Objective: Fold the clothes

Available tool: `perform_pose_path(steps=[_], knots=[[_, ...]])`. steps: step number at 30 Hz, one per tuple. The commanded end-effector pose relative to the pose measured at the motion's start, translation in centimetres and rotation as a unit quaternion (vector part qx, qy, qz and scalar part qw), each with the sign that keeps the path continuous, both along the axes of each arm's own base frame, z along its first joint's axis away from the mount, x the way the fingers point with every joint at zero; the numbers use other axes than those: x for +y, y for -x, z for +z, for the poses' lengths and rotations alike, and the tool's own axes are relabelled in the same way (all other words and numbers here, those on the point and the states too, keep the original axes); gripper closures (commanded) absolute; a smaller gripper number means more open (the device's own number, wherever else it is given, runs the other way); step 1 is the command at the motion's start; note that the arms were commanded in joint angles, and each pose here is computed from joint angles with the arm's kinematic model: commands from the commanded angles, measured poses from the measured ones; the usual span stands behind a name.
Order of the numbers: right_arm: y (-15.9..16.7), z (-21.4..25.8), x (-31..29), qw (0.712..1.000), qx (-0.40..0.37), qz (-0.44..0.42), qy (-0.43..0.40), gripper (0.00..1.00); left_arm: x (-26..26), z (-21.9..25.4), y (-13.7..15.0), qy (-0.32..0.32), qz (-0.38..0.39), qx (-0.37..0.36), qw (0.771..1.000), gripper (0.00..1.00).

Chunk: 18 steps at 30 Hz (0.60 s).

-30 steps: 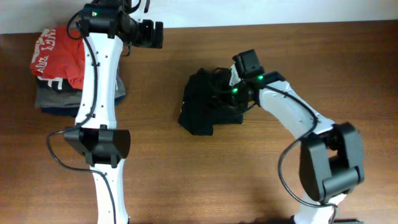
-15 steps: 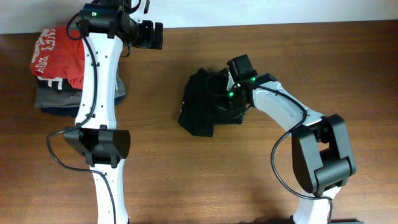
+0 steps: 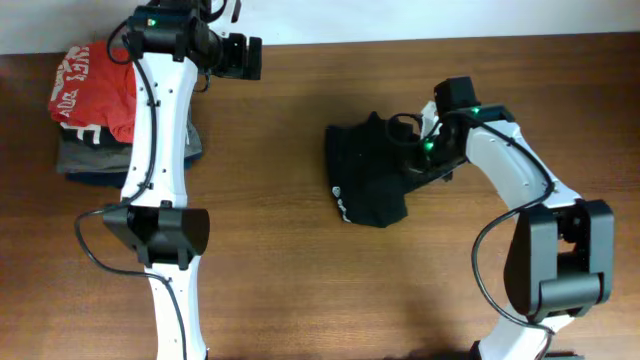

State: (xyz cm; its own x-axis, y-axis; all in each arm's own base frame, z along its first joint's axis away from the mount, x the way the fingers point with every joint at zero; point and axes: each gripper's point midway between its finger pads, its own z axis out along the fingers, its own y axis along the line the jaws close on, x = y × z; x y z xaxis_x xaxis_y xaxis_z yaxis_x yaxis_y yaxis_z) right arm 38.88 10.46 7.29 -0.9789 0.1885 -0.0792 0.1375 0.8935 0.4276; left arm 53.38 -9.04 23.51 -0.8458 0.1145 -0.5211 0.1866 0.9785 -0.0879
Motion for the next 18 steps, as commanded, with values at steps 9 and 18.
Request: perform_pose_path(steps=[9,18], knots=[[0.2,4.4,0.3,0.991,-0.051,0.124,0.005,0.5,0.4,0.2,-0.2,-0.014,0.0,-0.007,1.0,0.01],[2.3,2.6,1.5,0.967,-0.069,0.246,0.011,0.51,0.4,0.2,-0.2,-0.014,0.0,-0.007,1.0,0.01]])
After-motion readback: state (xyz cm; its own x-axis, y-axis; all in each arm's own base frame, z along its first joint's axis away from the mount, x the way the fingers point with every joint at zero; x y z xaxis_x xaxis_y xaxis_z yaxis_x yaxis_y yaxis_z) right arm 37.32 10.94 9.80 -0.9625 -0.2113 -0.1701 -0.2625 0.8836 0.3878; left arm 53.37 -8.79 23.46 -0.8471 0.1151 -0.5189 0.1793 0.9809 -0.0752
